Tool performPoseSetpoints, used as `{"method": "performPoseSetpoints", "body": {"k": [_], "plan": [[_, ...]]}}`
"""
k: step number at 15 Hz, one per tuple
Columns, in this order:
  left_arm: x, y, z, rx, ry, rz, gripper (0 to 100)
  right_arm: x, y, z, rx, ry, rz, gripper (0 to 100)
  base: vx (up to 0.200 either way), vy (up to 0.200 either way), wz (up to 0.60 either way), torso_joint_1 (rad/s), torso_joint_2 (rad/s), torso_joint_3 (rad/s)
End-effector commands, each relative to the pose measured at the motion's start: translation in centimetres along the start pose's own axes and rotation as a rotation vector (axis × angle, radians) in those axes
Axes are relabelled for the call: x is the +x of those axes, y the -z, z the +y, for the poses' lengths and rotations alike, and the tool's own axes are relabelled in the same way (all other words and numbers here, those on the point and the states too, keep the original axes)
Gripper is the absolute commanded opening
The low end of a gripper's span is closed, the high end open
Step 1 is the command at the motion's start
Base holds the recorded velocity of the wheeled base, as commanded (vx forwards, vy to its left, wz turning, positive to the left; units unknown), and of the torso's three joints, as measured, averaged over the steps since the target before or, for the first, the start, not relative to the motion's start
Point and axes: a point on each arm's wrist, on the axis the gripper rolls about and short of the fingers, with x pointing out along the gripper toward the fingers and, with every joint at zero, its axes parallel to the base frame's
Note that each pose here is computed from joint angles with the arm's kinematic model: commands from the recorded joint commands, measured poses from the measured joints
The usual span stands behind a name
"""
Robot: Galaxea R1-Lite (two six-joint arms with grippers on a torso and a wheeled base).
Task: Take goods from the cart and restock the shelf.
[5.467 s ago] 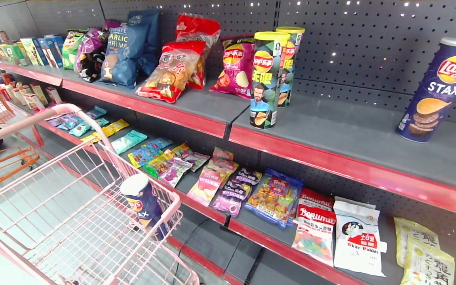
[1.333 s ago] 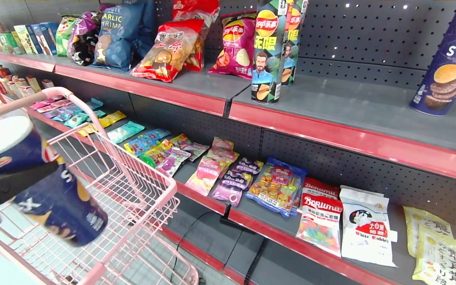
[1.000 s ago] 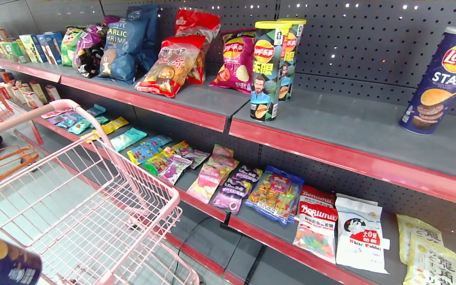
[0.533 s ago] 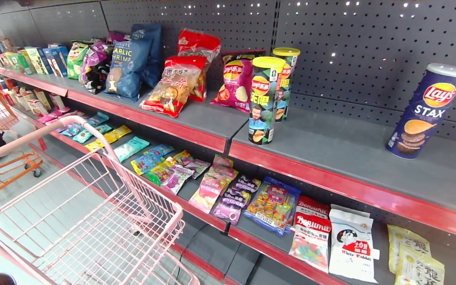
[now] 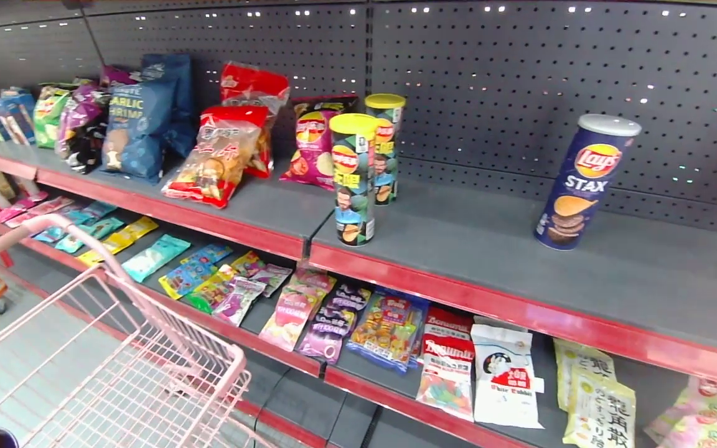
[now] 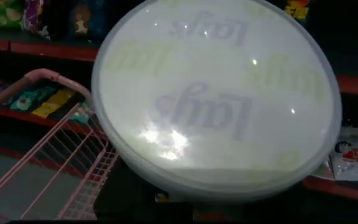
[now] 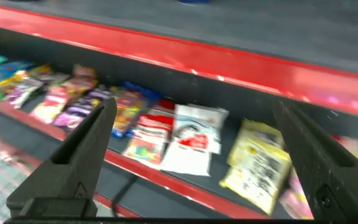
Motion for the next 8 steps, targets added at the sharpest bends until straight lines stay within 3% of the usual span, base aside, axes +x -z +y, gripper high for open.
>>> {"method": "performPoseSetpoints", "body": {"k": [1,6,8], "plan": [[0.04,-0.13,0.02,0.0,0.006,-0.003,0,0.01,0.0,0.0,0.0,-0.001,0.001,100,0.0,0.0,-0.6,0.017,0.0,-0.002],[0.06,-0.32,0.04,0.01,0.023,-0.007,0,0.01,0.0,0.0,0.0,-0.001,0.001,100,0.0,0.0,-0.6,0.002,0.0,0.001],[0.02,-0.39,0.04,0.035,0.023,-0.01,0,0.01,0.0,0.0,-0.002,-0.001,0.001,100,0.0,0.0,-0.6,0.005,0.0,-0.002]]}}
